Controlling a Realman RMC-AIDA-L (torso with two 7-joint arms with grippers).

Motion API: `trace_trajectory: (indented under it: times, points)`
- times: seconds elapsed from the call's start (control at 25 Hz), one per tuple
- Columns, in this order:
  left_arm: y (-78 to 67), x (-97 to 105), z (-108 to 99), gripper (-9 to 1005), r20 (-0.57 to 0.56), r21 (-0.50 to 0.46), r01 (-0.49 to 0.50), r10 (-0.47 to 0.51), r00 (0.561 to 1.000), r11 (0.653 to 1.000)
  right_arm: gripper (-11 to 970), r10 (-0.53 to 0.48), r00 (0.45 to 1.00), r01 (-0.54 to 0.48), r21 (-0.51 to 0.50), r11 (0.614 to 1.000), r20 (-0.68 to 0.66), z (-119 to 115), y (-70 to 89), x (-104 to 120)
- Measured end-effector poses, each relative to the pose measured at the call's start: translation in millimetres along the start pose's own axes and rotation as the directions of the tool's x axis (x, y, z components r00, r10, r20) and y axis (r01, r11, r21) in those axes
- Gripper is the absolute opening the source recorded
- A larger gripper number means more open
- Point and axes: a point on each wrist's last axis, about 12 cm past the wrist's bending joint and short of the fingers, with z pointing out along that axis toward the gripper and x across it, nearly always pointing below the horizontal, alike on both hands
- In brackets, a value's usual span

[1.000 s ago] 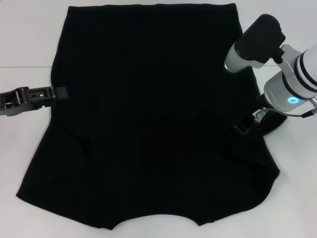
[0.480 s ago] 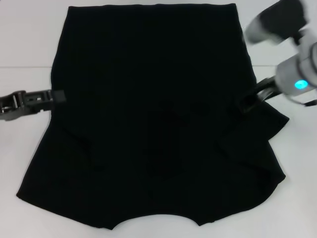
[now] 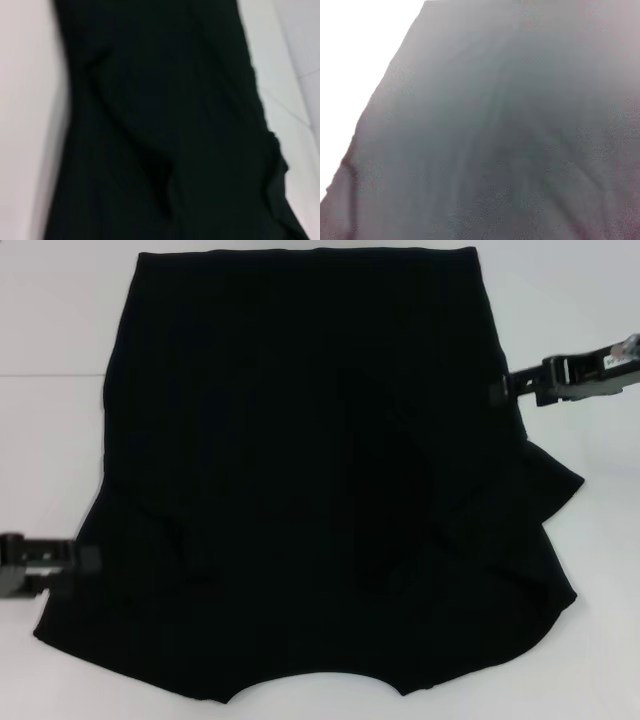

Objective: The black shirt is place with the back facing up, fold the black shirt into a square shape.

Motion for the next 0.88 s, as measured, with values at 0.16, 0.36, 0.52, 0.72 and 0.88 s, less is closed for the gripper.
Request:
trace_trajectory:
  times: [0.16,0.36,0.52,0.72,0.88]
  points:
    - [10.5,11,1,636,0.002,-0.041,0.053,-0.053,0.999,0.998,855,0.049,0.999,-0.049,-0.046,0.998,0.005,-1,-5.4,4]
    - [23.3,16,1,629,0.028,-0.114,0.086,-0.083,0.996,0.990,856,0.060,0.998,-0.061,-0.049,0.997,-0.009,2,-10.6,11]
    - [29.8,16,1,624,0.054,-0.154,0.097,-0.089,0.995,0.983,856,0.068,0.998,-0.069,-0.049,0.996,-0.016,2,-12.7,14]
    - [36.1,18,1,617,0.057,-0.204,0.107,-0.097,0.994,0.973,856,0.073,0.997,-0.073,-0.047,0.996,-0.017,2,-14.7,16]
    - [38.4,19,2,612,0.057,-0.213,0.116,-0.106,0.993,0.970,855,0.073,0.997,-0.074,-0.046,0.996,-0.017,1,-15.7,17]
